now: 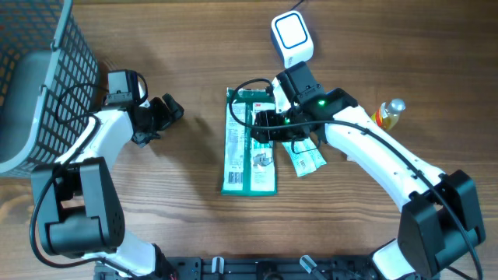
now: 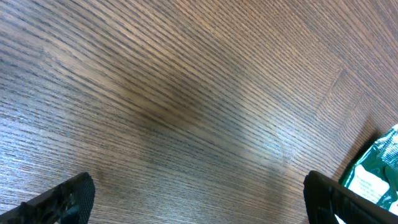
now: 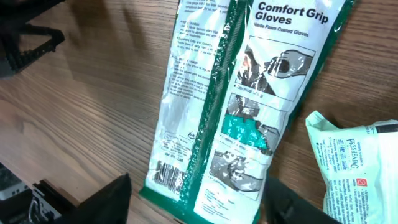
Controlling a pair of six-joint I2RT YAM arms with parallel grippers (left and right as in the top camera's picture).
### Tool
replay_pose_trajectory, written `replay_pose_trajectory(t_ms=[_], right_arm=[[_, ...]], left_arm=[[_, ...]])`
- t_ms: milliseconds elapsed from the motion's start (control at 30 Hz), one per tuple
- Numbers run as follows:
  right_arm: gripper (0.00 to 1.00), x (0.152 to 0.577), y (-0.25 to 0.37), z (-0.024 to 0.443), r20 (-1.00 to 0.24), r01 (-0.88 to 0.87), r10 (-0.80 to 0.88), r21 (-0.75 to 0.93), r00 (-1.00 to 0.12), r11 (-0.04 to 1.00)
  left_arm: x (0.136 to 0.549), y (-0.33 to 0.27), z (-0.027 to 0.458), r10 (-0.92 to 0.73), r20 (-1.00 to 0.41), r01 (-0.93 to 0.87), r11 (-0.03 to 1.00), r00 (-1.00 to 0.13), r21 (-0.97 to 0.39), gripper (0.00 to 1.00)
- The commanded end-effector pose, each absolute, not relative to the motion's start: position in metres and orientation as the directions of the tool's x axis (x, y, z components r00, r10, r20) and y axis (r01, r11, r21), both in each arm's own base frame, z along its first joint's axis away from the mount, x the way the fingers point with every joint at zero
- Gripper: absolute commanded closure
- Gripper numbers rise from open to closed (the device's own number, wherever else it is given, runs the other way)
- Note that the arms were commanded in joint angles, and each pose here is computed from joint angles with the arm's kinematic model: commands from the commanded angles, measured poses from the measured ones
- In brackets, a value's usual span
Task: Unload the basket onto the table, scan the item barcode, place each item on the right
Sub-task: 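Lower the glove packet onto the table centre and open the right gripper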
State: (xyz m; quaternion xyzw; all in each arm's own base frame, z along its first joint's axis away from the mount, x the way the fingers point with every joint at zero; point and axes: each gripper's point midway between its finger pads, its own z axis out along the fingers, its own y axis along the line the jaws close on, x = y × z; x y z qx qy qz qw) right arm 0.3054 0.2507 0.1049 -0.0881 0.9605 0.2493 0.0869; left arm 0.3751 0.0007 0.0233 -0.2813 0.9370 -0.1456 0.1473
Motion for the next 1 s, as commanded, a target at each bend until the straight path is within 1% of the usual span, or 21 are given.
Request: replay_pose_trajectory(t_ms=[0, 67, 133, 167, 200, 967], right_arm=[[0.26, 0.307, 0.246, 0.096, -0.208, -0.202, -0.121, 0.431, -0.971, 0.879], [0.24, 0.311, 0.239, 0.094, -0.222, -0.195, -0.113, 0.393, -0.968, 0.899], [0.19, 0.315, 0.233, 0.092, -0.24, -0.188, -0.105, 0.354, -0.965, 0.916], [0.12, 0.317, 0.231, 0.091, -0.246, -0.186, -0.103, 0.342, -0.964, 0.921], [0.0, 0.317, 0.23, 0.091, -0.248, -0.185, -0.103, 0.337, -0.963, 0.923], [0.0, 0.32, 0.232, 0.092, -0.258, -0.188, -0.1, 0.342, -0.961, 0.921]], left_arm=[[0.383, 0.007, 0.035, -0.577, -0.234, -0.482, 0.799, -0.782, -0.36, 0.0], [0.383, 0.007, 0.035, -0.577, -0.234, -0.482, 0.799, -0.782, -0.36, 0.0], [0.383, 0.007, 0.035, -0.577, -0.234, -0.482, 0.799, -0.782, -0.36, 0.0], [0.383, 0.007, 0.035, -0.577, -0.234, -0.482, 0.799, -0.782, -0.36, 0.0], [0.383, 0.007, 0.035, -0.577, -0.234, -0.482, 0.799, -0.782, -0.36, 0.0], [0.383, 0.007, 0.035, -0.577, -0.234, -0.482, 0.799, -0.782, -0.36, 0.0]])
